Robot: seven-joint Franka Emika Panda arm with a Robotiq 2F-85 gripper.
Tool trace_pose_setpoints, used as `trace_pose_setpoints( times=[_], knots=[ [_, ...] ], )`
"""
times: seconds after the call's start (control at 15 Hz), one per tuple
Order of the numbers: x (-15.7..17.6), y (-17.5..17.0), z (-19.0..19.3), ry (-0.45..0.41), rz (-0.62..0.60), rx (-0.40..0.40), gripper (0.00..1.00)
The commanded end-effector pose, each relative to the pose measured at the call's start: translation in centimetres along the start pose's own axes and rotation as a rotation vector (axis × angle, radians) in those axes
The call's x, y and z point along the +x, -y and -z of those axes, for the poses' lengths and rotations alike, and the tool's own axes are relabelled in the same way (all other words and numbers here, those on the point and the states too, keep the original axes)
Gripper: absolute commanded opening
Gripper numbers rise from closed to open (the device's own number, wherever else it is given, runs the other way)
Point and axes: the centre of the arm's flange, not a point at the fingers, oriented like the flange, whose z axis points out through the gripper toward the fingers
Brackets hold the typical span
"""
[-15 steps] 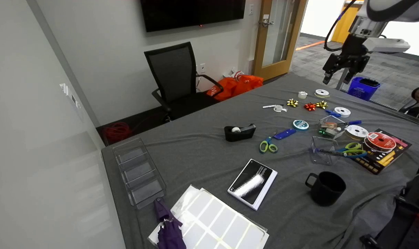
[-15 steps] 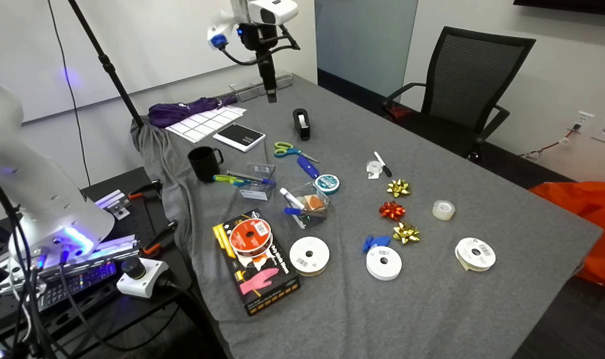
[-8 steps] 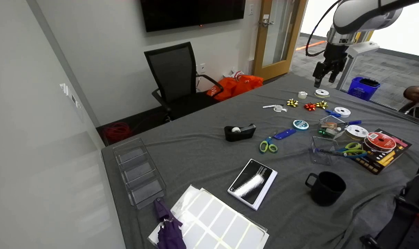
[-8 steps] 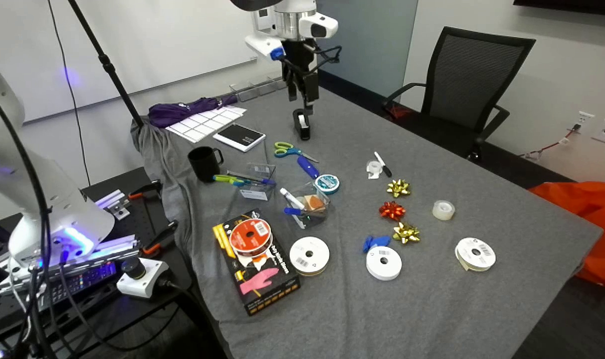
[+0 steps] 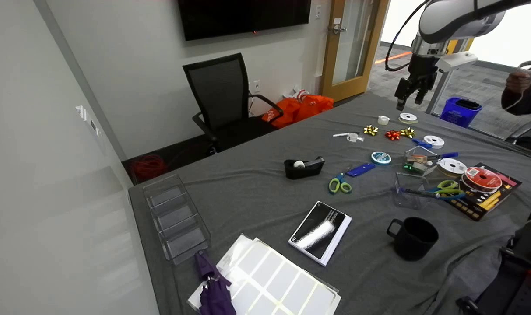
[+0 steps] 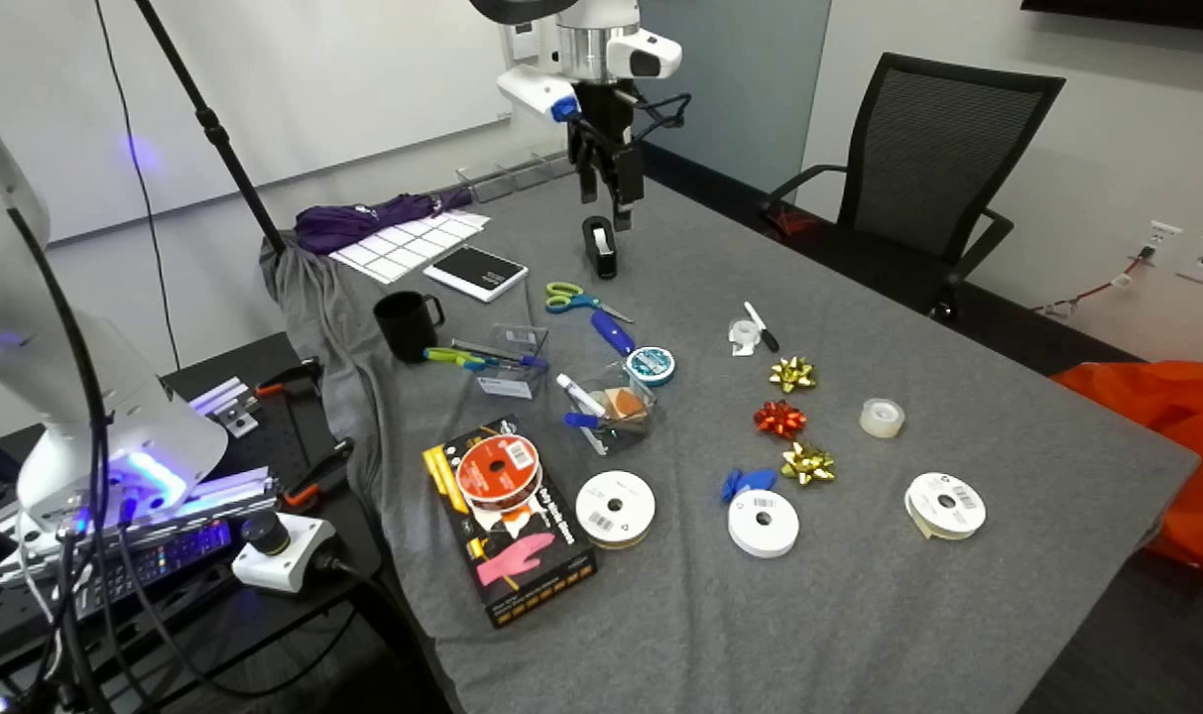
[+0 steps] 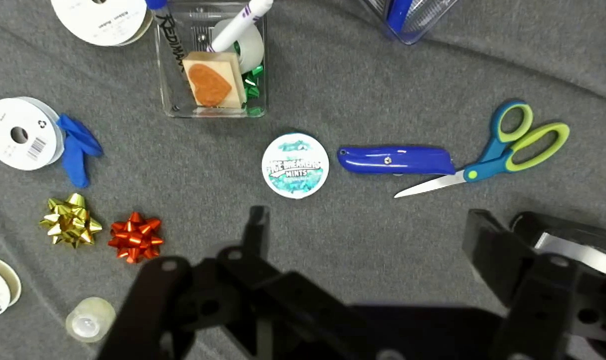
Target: Remove the object from the transparent pen holder to the right and put it on the table
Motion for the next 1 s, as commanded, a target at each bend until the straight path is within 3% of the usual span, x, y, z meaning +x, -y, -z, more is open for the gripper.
trace_pose_setpoints(
  times=[0.0,0.4,0.93],
  knots=[
    [-0.8,-1.7,-2.4,0.012,0.062,0.054,1.00],
    [-2.7,-5.7,-6.7,0.070,0.128,0.135,1.00],
    [-4.4,-8.0,-12.6,0.017,0.422,0.137,1.00]
  ],
)
